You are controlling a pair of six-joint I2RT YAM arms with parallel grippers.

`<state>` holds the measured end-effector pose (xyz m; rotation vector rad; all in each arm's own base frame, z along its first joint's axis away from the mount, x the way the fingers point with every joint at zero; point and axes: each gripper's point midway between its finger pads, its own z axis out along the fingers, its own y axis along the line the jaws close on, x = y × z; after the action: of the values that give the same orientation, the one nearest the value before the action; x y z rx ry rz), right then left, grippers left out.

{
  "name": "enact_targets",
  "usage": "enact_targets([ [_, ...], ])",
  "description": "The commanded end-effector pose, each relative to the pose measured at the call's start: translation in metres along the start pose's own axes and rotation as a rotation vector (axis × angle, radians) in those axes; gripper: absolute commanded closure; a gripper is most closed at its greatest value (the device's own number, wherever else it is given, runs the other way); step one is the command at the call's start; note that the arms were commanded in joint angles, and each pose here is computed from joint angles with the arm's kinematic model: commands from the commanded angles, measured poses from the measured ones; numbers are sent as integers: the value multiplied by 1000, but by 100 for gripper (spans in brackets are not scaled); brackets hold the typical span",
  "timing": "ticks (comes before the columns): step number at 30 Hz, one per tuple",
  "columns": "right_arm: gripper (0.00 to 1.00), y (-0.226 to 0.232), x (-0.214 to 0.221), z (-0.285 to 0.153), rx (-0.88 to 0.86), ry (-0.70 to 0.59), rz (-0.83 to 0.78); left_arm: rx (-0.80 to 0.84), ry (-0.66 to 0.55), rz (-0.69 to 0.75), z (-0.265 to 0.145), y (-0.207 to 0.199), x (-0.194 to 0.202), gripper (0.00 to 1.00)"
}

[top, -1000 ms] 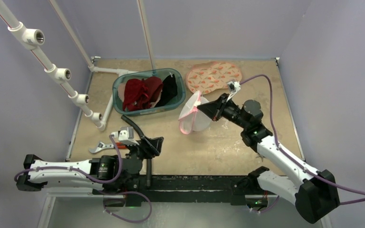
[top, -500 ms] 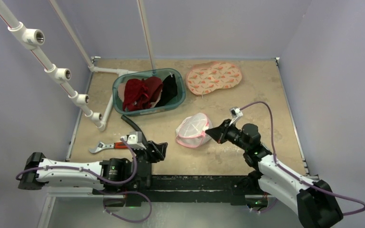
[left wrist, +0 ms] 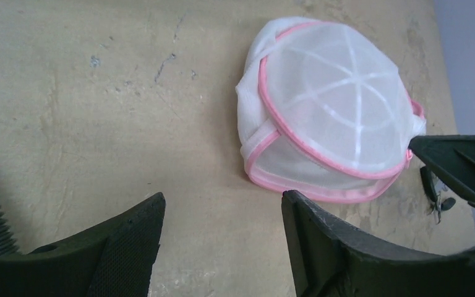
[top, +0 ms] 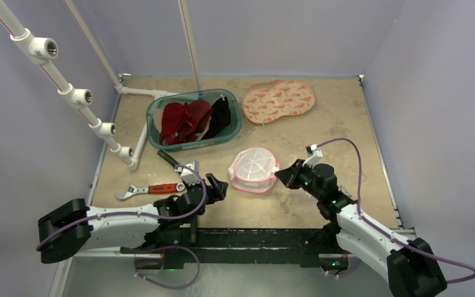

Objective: Unzip the laundry bag and remove the bra
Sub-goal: Place the laundry bag at the center of the board.

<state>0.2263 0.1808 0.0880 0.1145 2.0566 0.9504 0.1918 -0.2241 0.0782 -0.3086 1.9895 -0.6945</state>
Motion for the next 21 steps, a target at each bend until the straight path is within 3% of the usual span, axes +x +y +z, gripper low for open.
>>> enact_targets([
  [1,100,1,-12,-1,27,-36,23,170,85,-37,7,-43,8,32],
  [3,97,5,-17,-1,27,-41,24,161,95,-4,14,-44,10,31],
  [7,54,13,-28,-5,35,-42,9,168,117,22,23,-45,14,30],
  [9,41,19,-36,-8,38,-53,-1,169,126,30,26,-45,16,30],
  [15,33,41,-71,-16,22,-122,-74,126,135,68,34,-31,23,35],
  [21,30,50,-61,-6,-18,-22,-144,118,144,96,38,-22,30,42],
])
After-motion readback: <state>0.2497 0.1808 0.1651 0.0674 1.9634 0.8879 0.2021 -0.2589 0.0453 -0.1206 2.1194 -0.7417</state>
